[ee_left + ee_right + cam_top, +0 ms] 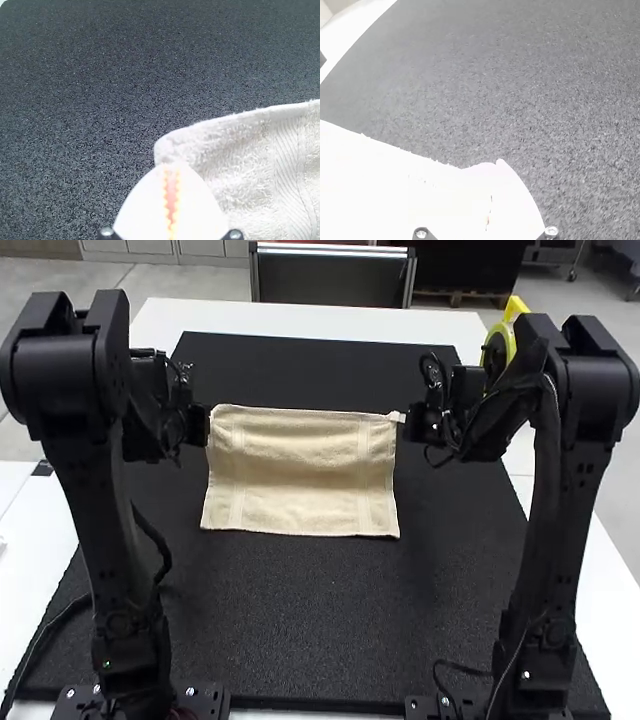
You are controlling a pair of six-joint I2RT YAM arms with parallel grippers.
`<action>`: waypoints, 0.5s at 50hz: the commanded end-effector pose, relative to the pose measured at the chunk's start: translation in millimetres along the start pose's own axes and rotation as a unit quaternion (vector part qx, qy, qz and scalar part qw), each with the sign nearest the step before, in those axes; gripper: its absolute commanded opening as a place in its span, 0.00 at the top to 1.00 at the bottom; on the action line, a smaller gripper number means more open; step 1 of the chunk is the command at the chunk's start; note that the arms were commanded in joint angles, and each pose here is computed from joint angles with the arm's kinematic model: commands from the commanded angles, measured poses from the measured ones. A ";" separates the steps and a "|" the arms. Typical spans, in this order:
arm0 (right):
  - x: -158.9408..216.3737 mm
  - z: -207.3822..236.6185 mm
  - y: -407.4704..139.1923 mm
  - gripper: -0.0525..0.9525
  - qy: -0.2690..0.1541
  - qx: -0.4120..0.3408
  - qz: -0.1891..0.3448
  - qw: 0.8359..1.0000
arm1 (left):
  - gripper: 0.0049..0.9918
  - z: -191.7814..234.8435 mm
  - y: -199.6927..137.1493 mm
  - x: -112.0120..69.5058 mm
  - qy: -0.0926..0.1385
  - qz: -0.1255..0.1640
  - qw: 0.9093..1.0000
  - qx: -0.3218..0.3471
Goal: Fold the towel.
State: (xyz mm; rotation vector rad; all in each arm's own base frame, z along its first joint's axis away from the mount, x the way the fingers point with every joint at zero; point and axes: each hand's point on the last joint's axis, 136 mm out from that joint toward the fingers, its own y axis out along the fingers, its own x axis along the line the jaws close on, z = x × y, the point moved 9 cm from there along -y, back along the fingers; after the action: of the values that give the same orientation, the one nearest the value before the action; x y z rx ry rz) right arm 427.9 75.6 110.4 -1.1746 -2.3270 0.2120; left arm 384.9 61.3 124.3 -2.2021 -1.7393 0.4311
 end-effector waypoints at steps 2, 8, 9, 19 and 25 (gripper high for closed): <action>4.1 -12.4 -13.5 0.97 -0.004 -0.014 0.004 1.000 | 0.98 -13.7 -13.7 7.5 0.004 -0.016 1.000 -0.021; 8.3 -11.6 -19.0 0.97 -0.003 -0.011 0.002 1.000 | 0.98 -16.0 -19.0 6.1 0.003 -0.015 1.000 -0.021; 9.1 -12.1 -20.1 0.97 -0.003 -0.011 0.002 1.000 | 0.98 -16.7 -19.9 5.5 0.004 -0.014 1.000 -0.022; 15.7 -12.0 -29.4 0.97 0.000 -0.008 -0.002 1.000 | 0.98 -18.5 -27.0 1.1 0.002 -0.007 1.000 -0.019; 18.5 -12.0 -34.4 0.97 0.000 -0.006 -0.001 1.000 | 0.98 -17.9 -31.7 -1.4 0.002 -0.007 1.000 -0.019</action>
State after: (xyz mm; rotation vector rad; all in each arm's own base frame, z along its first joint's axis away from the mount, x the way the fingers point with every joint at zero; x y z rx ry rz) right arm 402.9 74.5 123.3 -1.1531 -2.3067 0.2280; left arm 369.1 59.1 143.4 -2.2217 -1.7324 0.4260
